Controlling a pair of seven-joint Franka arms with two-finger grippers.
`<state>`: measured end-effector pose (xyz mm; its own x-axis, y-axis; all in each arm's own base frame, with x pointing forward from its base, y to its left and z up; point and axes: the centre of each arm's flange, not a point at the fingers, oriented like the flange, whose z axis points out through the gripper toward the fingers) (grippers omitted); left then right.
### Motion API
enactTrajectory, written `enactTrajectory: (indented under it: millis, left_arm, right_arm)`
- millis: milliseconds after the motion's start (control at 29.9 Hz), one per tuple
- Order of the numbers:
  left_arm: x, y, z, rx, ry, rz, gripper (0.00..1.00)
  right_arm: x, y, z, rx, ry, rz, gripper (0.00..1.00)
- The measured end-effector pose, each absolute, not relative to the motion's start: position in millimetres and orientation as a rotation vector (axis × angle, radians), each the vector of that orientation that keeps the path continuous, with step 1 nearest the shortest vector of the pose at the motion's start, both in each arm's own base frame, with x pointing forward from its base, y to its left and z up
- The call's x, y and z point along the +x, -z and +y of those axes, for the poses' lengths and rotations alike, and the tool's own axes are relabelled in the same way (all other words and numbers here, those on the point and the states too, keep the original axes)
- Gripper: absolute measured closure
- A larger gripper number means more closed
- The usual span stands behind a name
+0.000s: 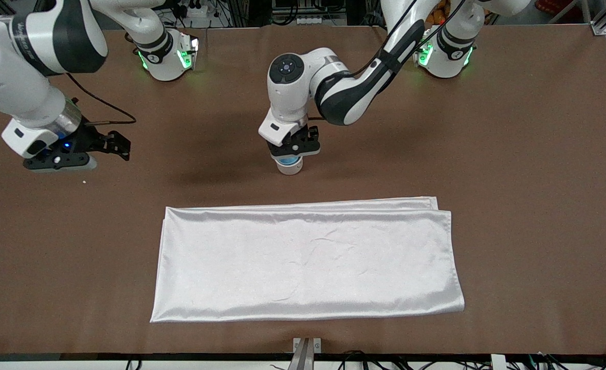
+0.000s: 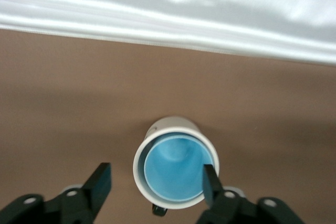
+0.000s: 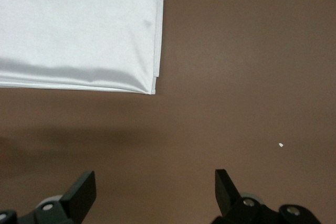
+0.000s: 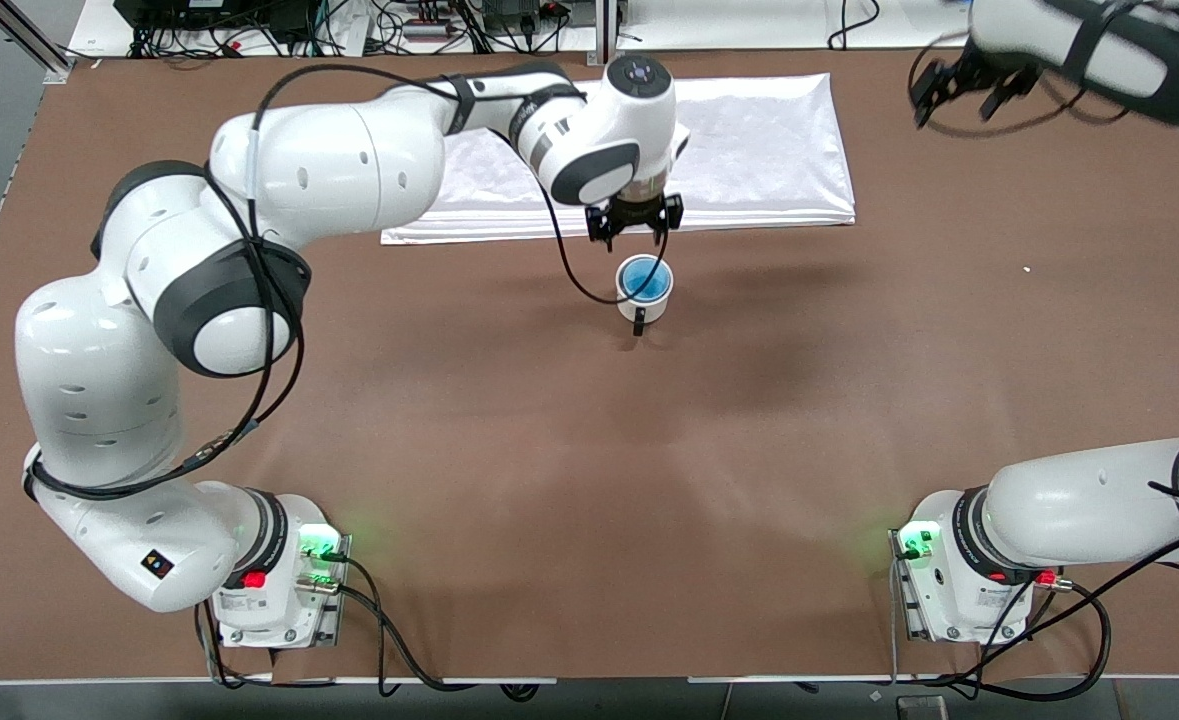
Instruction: Place blue cup into white mug on table
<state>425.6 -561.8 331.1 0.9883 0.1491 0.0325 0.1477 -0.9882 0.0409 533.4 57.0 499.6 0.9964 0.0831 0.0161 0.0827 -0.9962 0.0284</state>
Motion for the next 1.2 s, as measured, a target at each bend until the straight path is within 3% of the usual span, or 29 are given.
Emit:
enactTrajectory:
  millis: [167, 468, 668, 1202]
  left_arm:
    - [458.1, -369.5, -538.9, 3.057, -0.133, 0.284, 0.00]
    - [523.8, -465.9, -441.6, 3.083, -0.251, 0.193, 0.00]
    - [541.3, -507.5, -389.5, 3.121, -0.278, 0.121, 0.00]
    - [589.2, -563.0, -239.6, 3.148, -0.246, 0.074, 0.00]
  right_arm:
    - [539.9, -541.1, 57.0, 3.111, 0.006, 0.124, 0.00]
    - [547.4, -557.5, 57.6, 3.112, 0.011, 0.122, 0.00]
    - [548.9, -579.9, 57.4, 3.113, -0.017, 0.120, 0.00]
    - [552.5, -609.2, 57.7, 3.116, -0.107, 0.118, 0.00]
